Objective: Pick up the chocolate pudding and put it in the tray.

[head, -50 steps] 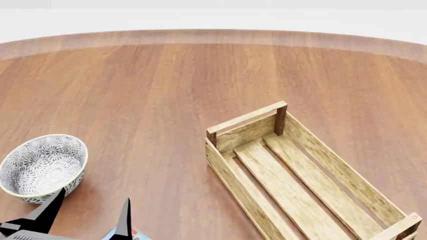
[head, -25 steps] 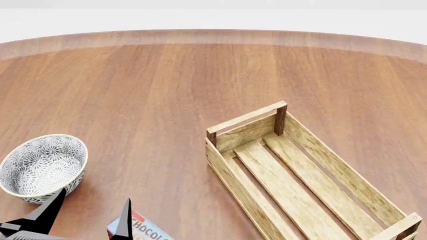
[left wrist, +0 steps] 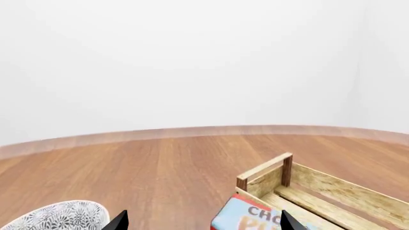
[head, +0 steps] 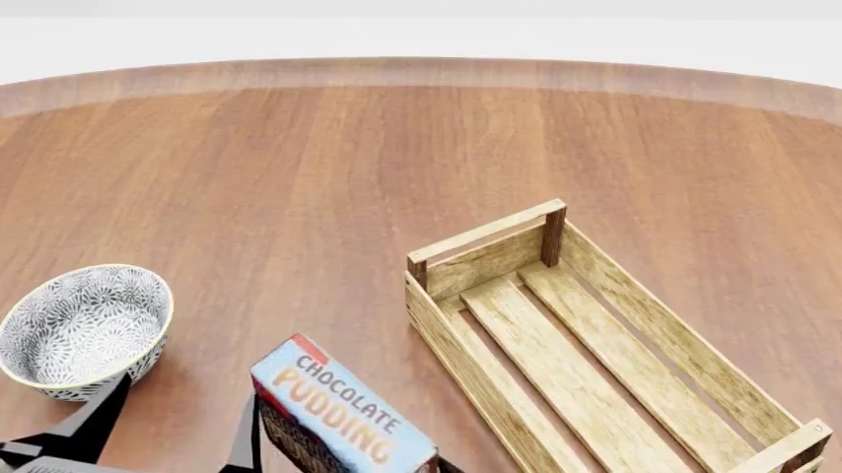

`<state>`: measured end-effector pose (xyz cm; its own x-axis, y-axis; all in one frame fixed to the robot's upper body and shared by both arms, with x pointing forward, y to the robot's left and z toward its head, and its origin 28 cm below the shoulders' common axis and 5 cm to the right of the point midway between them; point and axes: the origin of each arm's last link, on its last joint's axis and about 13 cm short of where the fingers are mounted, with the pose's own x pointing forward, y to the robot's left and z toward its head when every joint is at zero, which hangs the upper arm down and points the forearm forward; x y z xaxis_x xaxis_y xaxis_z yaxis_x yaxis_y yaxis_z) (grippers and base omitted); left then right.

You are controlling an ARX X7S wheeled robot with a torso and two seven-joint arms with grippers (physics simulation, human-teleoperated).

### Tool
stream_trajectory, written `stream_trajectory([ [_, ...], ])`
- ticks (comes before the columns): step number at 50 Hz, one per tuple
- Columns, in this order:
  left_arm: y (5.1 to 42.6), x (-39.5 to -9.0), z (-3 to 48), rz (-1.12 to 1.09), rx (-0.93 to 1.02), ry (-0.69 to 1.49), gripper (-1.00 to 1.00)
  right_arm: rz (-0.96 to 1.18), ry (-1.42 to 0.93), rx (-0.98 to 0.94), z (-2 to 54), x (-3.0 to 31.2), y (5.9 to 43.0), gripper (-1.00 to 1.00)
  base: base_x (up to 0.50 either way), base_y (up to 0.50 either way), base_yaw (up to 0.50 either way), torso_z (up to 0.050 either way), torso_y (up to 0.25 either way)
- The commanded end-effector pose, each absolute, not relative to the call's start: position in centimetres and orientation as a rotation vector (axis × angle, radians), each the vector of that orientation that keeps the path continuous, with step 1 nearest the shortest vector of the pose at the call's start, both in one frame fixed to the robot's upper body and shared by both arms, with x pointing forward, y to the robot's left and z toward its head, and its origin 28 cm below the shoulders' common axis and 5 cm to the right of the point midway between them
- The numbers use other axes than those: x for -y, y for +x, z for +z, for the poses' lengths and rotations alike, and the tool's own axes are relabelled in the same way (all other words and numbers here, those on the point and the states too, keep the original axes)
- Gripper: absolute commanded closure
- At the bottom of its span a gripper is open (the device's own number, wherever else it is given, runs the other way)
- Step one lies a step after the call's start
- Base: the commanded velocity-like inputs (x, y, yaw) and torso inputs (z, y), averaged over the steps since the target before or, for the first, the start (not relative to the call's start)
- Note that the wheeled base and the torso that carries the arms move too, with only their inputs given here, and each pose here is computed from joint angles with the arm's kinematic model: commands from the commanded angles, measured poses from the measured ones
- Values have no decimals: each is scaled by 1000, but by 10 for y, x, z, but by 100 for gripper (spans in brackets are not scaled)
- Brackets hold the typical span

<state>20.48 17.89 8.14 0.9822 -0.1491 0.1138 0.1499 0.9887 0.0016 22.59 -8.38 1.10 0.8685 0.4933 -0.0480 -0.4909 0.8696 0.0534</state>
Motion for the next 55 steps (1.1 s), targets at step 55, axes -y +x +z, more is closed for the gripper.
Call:
stream_trajectory([
  [55,206,-180,77,-144,104,-13,-100,156,63,169,86,158,255,100,0,0,0,0,0],
])
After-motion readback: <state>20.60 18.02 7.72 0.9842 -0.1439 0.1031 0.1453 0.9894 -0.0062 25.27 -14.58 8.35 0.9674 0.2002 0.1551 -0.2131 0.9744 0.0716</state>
